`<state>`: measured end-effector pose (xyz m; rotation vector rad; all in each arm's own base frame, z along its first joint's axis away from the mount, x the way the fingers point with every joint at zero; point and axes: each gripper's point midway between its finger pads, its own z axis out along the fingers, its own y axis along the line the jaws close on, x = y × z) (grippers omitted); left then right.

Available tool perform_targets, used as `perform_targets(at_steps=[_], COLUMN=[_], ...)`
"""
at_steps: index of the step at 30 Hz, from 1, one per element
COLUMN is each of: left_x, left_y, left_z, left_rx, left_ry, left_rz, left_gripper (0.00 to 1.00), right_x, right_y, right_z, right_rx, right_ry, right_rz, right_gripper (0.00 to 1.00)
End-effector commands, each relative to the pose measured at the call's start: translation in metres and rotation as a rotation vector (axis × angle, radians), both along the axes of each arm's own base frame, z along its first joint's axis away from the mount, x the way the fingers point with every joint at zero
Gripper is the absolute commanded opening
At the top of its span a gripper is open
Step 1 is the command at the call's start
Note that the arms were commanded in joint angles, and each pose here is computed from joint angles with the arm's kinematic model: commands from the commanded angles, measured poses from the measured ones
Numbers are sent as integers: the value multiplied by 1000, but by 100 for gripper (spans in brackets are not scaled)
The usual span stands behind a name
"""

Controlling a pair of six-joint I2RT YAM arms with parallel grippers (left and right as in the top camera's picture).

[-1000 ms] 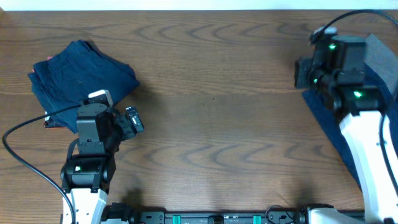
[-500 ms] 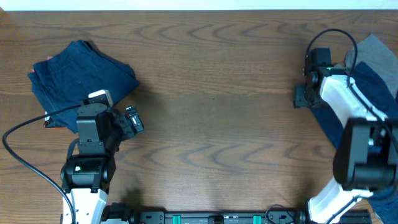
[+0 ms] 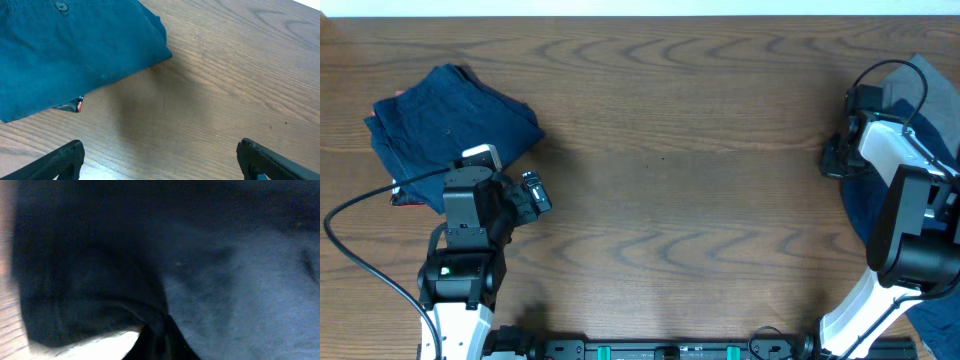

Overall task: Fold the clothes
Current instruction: 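Drag the navy shorts with the right gripper toward table center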

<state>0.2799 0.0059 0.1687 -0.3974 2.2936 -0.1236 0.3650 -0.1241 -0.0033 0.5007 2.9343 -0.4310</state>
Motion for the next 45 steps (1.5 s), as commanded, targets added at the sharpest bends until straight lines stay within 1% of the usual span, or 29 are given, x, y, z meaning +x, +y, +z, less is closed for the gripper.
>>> perform_targets(at_steps=[1,3,5,7,9,11,12,14,17,19,21,27,28,30,31,33,34,35,37,39,40,42,44,45], left_x=[3,3,3,3,3,3,3,3,4,4,4,6,7,11,13,15,15,15,15,17,18,20,21,21], left_y=[1,1,1,1,1,1,1,1,1,1,1,1,1,1,1,1,1,1,1,-5,-14,-32,-50,-57], left_z=[9,9,9,9,9,9,9,9,9,9,10,12,13,18,20,22,23,23,23,24,24,23,17,12], left_rx=[1,1,1,1,1,1,1,1,1,1,1,1,1,1,-1,-20,-32,-42,-44,-67,-98,-167,-250,-288], left_ry=[-20,-21,-21,-21,-21,-22,-22,-22,-24,-25,-28,-38,-47,-68,-81,-95,-97,-98,-99,-103,-105,-96,-64,-39], left_rz=[5,5,5,6,6,6,6,6,6,6,6,6,6,6,7,23,33,41,40,13,-24,-104,-162,-175], left_gripper=[98,98,98,98,98,98,98,98,98,98,98,98,98,98,98,98,98,98,98,98,98,98,98,98], right_x=[-6,1,9,19,29,39,44,47,44,43,44,66,72,80,84,92,95,97,94,84,78,66,53,47], right_y=[9,12,11,10,15,34,50,80,129,154,178,260,276,297,302,292,277,257,214,178,163,136,110,99], right_z=[-8,12,44,89,146,199,233,283,332,345,347,319,312,296,287,264,252,243,234,233,233,232,229,227], right_rx=[88,108,100,83,93,153,206,303,437,478,504,603,617,626,611,515,443,366,224,125,92,56,44,44], right_ry=[21,-16,-71,-150,-265,-391,-485,-629,-777,-814,-815,-761,-753,-732,-715,-665,-634,-609,-571,-539,-519,-477,-433,-410], right_rz=[-7,-2,2,7,43,124,187,286,445,509,558,703,735,769,767,713,649,555,369,258,228,174,115,89], right_gripper=[1,1,1,1,1,1,1,1,1,1,1,3,10,31,39,50,55,57,66,75,80,83,89,97])
